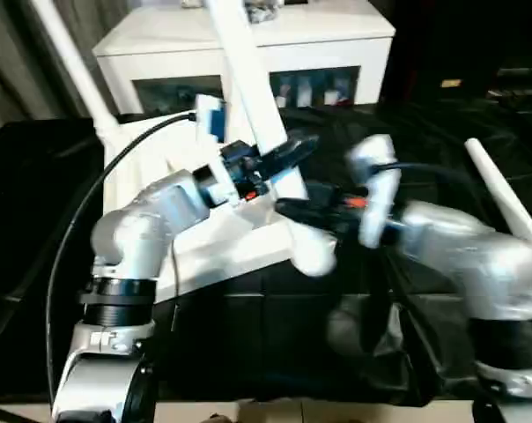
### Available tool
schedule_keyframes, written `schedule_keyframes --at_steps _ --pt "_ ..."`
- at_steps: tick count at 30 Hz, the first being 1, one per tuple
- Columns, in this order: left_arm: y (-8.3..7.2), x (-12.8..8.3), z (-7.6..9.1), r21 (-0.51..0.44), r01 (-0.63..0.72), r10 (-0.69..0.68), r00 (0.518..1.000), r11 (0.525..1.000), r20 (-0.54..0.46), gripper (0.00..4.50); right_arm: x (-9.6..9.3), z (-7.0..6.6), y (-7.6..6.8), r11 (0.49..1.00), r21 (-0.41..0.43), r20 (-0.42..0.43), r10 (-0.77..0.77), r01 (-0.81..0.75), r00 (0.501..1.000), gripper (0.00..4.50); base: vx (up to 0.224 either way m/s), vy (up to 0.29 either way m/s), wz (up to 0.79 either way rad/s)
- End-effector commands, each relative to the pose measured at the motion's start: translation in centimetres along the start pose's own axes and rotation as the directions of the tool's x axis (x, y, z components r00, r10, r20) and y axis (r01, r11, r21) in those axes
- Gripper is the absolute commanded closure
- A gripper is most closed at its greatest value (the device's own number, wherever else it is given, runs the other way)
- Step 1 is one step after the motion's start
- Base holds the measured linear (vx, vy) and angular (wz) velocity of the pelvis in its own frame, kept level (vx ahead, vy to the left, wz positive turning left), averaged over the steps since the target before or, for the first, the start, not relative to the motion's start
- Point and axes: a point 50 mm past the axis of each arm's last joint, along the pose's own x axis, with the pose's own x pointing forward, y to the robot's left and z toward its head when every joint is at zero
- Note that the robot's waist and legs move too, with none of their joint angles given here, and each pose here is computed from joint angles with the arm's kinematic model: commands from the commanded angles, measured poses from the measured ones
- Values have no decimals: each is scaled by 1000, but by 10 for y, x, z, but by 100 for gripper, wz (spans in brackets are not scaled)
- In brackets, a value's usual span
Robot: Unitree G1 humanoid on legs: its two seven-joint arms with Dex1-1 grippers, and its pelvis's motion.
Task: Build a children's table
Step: Pick table leg
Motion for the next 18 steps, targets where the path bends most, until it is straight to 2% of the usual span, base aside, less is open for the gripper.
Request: schedule_keyframes --at_steps 1,8,9,12,14,15,18 --pt "-1 5 12 94 -48 47 999 994 13 267 8 -5 -5 996 -38 -30 -85 84 996 155 0 0 0" --pt "2 16 10 146 -222 220 975 964 27 267 34 -20 -2 985 -2 -71 -174 175 982 155 0 0 0" --pt "4 17 9 154 -253 251 967 955 33 267 40 -22 -2 978 14 -72 -208 209 976 173 0 0 0" --pt "5 16 9 157 -263 261 965 952 34 267 46 -19 -2 975 63 -44 -209 211 977 202 0 0 0" --pt "5 16 9 157 -259 257 966 953 32 267 47 -18 -1 977 70 -36 -199 201 979 202 0 0 0" --pt "6 16 9 166 -264 263 964 950 32 267 48 -16 0 979 66 -24 -193 194 981 232 0 0 0" --pt "8 14 9 159 -277 275 961 948 36 267 48 -16 2 982 62 -17 -175 176 984 243 0 0 0"
